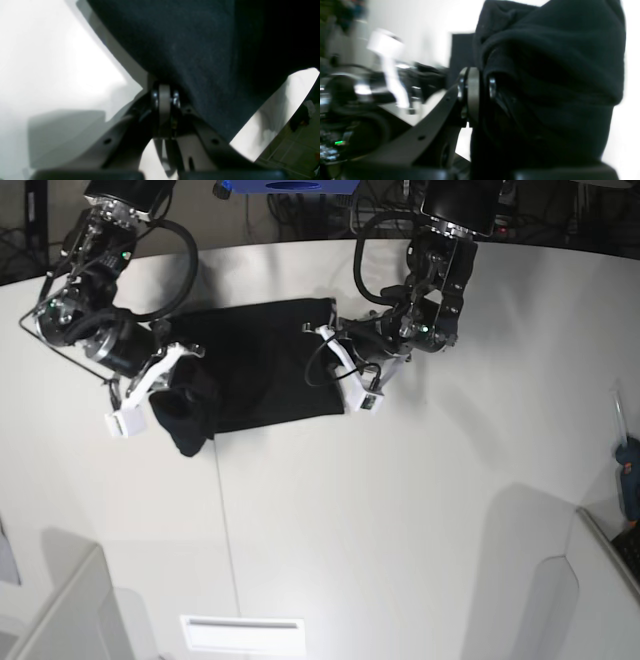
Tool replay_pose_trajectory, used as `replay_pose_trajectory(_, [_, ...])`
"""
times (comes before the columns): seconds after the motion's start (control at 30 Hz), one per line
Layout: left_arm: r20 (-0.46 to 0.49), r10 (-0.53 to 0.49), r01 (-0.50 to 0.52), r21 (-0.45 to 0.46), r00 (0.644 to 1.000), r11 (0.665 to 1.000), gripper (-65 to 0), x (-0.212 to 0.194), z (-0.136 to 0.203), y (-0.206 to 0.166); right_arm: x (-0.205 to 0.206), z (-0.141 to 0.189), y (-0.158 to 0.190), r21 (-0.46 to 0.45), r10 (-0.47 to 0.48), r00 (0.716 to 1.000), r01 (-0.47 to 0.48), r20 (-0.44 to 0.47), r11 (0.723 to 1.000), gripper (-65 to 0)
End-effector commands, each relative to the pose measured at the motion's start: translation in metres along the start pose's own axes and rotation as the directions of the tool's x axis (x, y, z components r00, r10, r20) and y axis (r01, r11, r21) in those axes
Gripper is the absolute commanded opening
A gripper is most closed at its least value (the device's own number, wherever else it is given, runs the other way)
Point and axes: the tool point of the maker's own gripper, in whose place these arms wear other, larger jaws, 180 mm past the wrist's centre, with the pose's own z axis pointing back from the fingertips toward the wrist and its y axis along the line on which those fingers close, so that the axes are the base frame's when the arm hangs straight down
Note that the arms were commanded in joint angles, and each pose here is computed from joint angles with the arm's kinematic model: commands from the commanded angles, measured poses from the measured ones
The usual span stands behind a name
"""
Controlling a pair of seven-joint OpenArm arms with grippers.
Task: Fold the T-shirt properly
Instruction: 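Fold the strip in half, bringing the left gripper toward the right gripper, then release the left gripper and lift it away from the shirt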
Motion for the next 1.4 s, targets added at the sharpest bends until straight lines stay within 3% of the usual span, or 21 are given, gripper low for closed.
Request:
replay_pose_trajectory(0.0, [0.007,-0.006,0.006,-0.005,1.000,1.000,-65.0,0.005,0.001,-0.003,0.014,0.007,0.003,0.013,0.018,0.998,-0.019,0.053,1.000,-65.0])
replay_pose_trajectory(0.27, [0.011,-0.001,0.002,-0.020,1.000,1.000,-65.0,0.006,-0.001,-0.011,0.004,0.008,0.003,0.025,-0.022,0.999,0.021,0.045,0.999,-65.0])
replay_pose_trajectory(0.53, [0.012,0.001,0.000,-0.021,1.000,1.000,-65.0,0.005,-0.001,-0.012,-0.007,-0.014,0.036,0.120,-0.031,0.999,0.029,0.014,0.992,-65.0])
replay_pose_trajectory(0.67, [0.013,0.006,-0.006,-0.019,1.000,1.000,-65.0,0.004,0.001,-0.010,-0.006,-0.023,0.040,0.104,-0.078,0.997,0.076,0.016,0.992,-65.0])
replay_pose_trajectory(0.83, [0.007,0.025,-0.025,-0.002,1.000,1.000,-65.0,-0.002,0.004,0.000,-0.007,-0.030,0.046,0.099,-0.066,0.998,0.064,0.010,0.993,-65.0])
replay_pose_trajectory(1.07, [0.107,0.053,-0.057,0.033,0.993,0.998,-65.0,0.012,0.035,0.012,-0.019,-0.044,0.054,0.064,-0.008,1.000,0.009,-0.014,0.998,-65.0])
replay_pose_trajectory(1.37, [0.072,0.004,-0.013,0.116,0.997,0.993,-65.0,-0.025,0.074,0.037,-0.027,-0.061,0.067,0.081,-0.091,0.995,0.093,-0.027,0.992,-65.0])
